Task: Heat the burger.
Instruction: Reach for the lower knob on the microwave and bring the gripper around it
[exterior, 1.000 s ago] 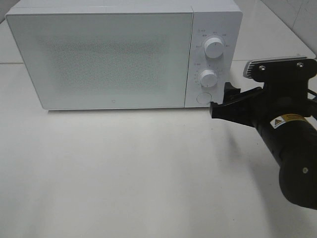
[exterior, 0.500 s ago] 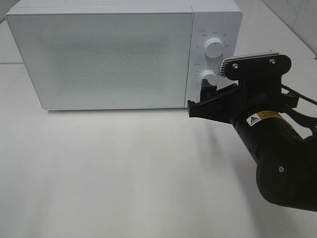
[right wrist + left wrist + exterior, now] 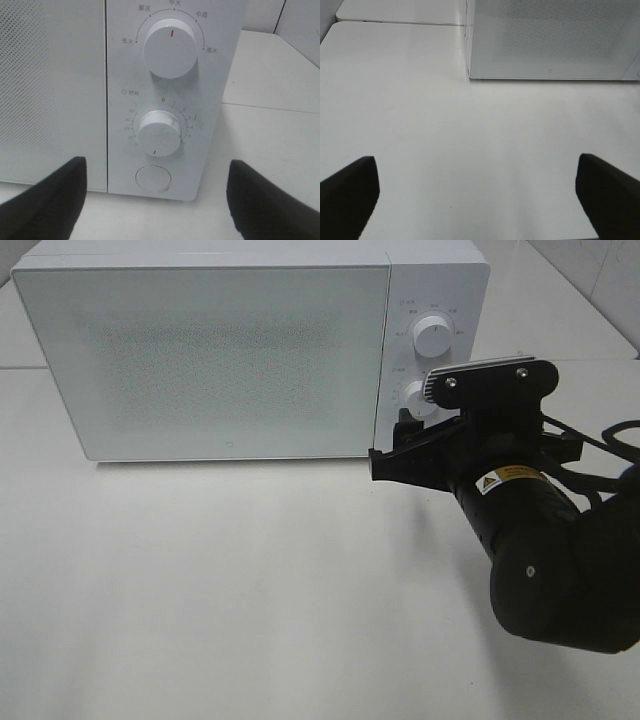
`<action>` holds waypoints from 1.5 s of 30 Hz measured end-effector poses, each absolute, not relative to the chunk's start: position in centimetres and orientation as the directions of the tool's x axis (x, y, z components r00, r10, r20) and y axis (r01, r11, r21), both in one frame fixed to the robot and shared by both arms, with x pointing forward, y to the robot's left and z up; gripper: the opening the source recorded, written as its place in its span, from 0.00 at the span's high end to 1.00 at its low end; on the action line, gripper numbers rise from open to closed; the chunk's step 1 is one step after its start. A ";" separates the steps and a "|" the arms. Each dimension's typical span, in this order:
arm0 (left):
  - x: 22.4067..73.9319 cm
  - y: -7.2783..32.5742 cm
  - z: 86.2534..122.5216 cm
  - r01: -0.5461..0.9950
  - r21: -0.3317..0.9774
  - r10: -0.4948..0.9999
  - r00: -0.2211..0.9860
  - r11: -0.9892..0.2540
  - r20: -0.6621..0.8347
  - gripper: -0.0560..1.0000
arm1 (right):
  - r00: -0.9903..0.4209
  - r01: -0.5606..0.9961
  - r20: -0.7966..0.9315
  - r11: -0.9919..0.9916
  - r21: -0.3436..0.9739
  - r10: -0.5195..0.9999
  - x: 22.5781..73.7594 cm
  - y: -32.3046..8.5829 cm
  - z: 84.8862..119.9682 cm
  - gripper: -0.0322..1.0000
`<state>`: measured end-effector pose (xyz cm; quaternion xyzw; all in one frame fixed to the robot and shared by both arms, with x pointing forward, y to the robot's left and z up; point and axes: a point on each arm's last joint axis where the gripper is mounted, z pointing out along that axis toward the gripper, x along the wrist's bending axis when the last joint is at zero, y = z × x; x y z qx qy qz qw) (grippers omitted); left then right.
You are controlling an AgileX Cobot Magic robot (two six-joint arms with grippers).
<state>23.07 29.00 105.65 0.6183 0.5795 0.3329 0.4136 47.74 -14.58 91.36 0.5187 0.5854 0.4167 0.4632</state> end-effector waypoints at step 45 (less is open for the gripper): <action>23.1 29.0 105.6 0.441 0.897 0.992 0.106 0.013 -0.066 0.01 | -0.010 0.207 -0.099 0.099 0.973 0.995 52.0 -13.3 89.4 0.24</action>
